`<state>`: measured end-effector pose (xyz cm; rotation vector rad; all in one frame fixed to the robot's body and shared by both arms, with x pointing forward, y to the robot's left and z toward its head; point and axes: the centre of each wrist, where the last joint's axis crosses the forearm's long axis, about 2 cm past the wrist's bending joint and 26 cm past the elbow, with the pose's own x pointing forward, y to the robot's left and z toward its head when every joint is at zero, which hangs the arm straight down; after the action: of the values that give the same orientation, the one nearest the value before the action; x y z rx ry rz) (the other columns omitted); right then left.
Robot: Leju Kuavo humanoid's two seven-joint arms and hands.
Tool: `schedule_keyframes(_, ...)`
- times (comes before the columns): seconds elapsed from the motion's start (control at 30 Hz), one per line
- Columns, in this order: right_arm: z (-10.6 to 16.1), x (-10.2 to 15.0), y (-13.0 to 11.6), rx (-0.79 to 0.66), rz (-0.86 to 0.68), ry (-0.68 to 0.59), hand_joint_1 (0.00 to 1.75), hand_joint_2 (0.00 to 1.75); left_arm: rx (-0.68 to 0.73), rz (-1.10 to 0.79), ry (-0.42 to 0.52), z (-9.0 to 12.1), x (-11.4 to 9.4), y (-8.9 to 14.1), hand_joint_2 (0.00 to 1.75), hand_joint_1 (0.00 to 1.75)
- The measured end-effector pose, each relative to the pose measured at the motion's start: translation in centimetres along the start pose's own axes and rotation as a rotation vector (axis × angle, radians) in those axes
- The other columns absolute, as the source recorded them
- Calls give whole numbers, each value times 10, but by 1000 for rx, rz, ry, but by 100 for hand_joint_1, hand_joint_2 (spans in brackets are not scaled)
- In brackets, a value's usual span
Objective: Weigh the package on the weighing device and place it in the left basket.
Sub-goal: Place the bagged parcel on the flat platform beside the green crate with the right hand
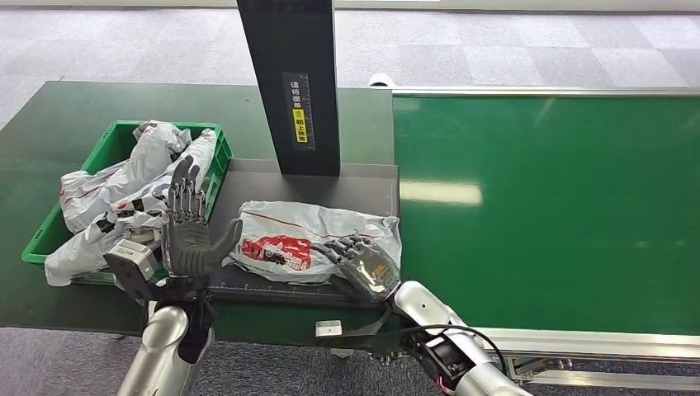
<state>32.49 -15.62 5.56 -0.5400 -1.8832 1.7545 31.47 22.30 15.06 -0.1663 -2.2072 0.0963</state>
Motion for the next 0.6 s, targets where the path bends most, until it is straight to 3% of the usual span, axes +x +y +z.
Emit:
schedule_keyframes(0.17,14,-6,7,-78,-246,144,0,175,-1,-3,1,0,0,1,175,0)
schedule_keyframes(0.33,35,-14,14,-155,-817,303,0,175,-7,-8,14,0,0,2,175,0)
schedule_keyframes(0.47,61,-13,26,-206,-1161,292,0,175,-27,-15,23,1,-1,3,175,0)
schedule_keyframes(0.6,86,-9,35,-293,-1363,251,0,175,-46,-23,31,3,-2,4,175,0)
